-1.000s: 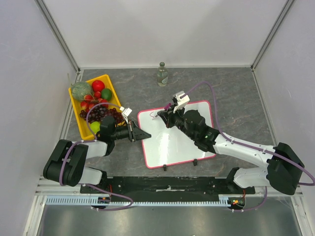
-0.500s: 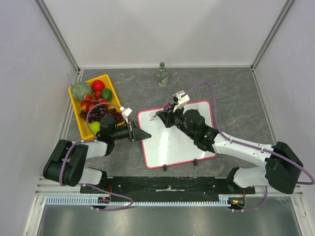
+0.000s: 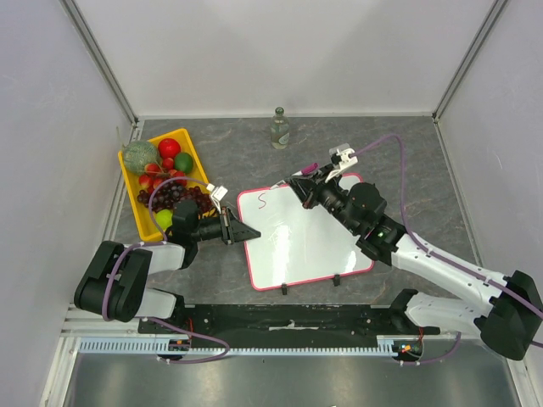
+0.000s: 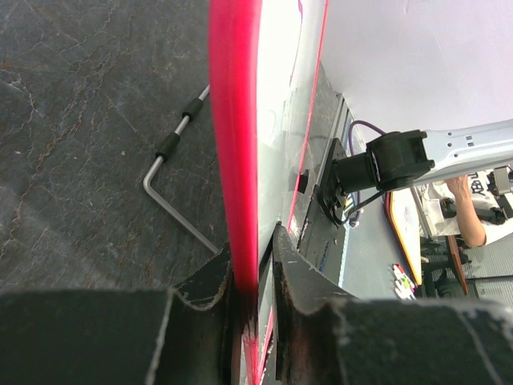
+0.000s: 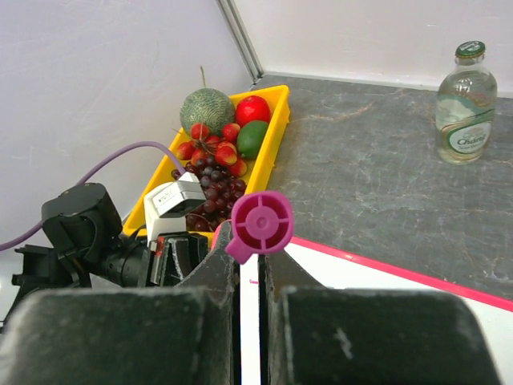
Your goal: Write a sentence on the whiteboard
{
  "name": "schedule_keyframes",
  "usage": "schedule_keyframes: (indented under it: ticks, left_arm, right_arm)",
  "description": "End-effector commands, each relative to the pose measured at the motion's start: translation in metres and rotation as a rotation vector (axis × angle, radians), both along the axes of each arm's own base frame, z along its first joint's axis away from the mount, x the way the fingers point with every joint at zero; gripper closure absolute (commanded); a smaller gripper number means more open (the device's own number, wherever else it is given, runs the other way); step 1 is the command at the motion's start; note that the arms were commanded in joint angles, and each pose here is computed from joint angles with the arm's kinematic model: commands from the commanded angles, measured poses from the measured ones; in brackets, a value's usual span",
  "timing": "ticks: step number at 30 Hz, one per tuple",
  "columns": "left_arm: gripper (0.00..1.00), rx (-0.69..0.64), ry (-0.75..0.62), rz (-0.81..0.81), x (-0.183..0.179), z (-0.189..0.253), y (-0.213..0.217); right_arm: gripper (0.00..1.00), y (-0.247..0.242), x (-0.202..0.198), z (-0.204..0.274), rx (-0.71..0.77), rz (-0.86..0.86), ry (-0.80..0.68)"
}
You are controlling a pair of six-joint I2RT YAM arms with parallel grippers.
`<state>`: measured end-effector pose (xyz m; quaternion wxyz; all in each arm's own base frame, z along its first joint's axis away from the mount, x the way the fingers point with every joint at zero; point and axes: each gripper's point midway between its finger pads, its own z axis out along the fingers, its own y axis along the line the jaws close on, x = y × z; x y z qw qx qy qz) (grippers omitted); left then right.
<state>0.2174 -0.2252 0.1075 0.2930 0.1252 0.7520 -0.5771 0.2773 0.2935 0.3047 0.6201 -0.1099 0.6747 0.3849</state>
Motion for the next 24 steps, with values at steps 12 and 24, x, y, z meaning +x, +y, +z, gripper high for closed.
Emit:
schedule_keyframes:
  ticks: [12, 24]
  left_arm:
    - [0.98, 0.078, -0.011, 0.006, -0.003, -0.024, 0.004]
    - [0.98, 0.077, -0.008, 0.002, -0.003, -0.024, 0.003]
  right_arm:
    - [1.0, -0.009, 0.011, -0.016, -0.119, -0.045, -0.037]
    - [1.0, 0.016, 0.023, -0.023, -0.134, -0.011, -0.038]
